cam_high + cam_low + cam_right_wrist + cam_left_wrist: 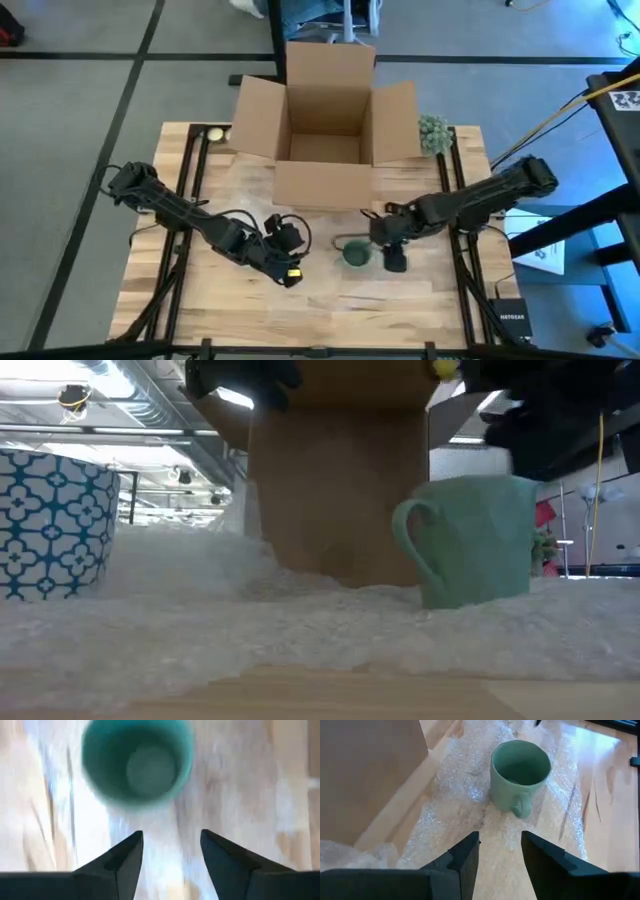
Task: Wrap mug
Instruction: Wrap the green mug with the bubble wrap
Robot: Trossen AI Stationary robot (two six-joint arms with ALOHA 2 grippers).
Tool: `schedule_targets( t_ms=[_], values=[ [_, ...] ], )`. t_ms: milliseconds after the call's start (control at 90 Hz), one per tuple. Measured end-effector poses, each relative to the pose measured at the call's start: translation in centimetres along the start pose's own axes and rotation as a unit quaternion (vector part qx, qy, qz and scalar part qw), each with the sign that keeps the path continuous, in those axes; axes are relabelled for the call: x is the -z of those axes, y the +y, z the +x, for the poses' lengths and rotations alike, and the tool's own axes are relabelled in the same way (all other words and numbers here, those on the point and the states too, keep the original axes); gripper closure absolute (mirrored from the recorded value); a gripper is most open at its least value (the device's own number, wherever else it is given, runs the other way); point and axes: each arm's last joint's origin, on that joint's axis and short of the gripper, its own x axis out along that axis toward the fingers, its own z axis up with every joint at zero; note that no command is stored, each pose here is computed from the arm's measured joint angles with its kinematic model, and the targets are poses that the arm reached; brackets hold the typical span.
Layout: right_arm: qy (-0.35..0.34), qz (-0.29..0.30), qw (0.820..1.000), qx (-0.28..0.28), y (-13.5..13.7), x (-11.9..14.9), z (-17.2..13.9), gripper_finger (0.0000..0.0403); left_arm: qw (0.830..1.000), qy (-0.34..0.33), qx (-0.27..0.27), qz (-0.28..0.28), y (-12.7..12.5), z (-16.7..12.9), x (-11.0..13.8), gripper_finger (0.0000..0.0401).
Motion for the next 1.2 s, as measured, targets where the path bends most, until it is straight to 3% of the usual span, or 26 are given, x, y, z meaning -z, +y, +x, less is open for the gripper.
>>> schedule_targets(
  t_ms=[400, 600, 778, 878, 1067, 1200],
  values=[
    [0.114, 0.079, 0.988, 0.069, -1.0, 8.9, 6.0, 0.0217, 1.0, -0.001, -0.005, -0.011, 0.3, 0.2, -0.2, 0.027],
    [0.144, 0.085, 0.982, 0.084, -1.1, 10.8, 7.1, 0.0217, 1.0, -0.004, -0.01, -0.013, 0.3, 0.2, -0.2, 0.027],
    [0.123, 0.092, 0.985, 0.076, -1.6, 11.6, 8.5, 0.022, 1.0, -0.006, -0.014, -0.007, 0.2, 0.5, -0.1, 0.027],
    [0.107, 0.087, 0.987, 0.076, -1.5, 11.4, 8.5, 0.0253, 1.0, -0.002, -0.02, 0.003, 0.1, 1.1, 0.2, 0.027],
    [0.069, 0.067, 0.993, 0.068, -0.7, 10.1, 7.6, 0.0383, 0.999, 0.007, -0.029, 0.018, -0.8, 3.4, 1.4, 0.027],
    [0.033, 0.053, 0.996, 0.067, 0.0, 8.8, 6.6, 0.0385, 1.0, -0.005, -0.018, 0.022, -1.6, 4.7, 1.7, 0.027]
  ],
)
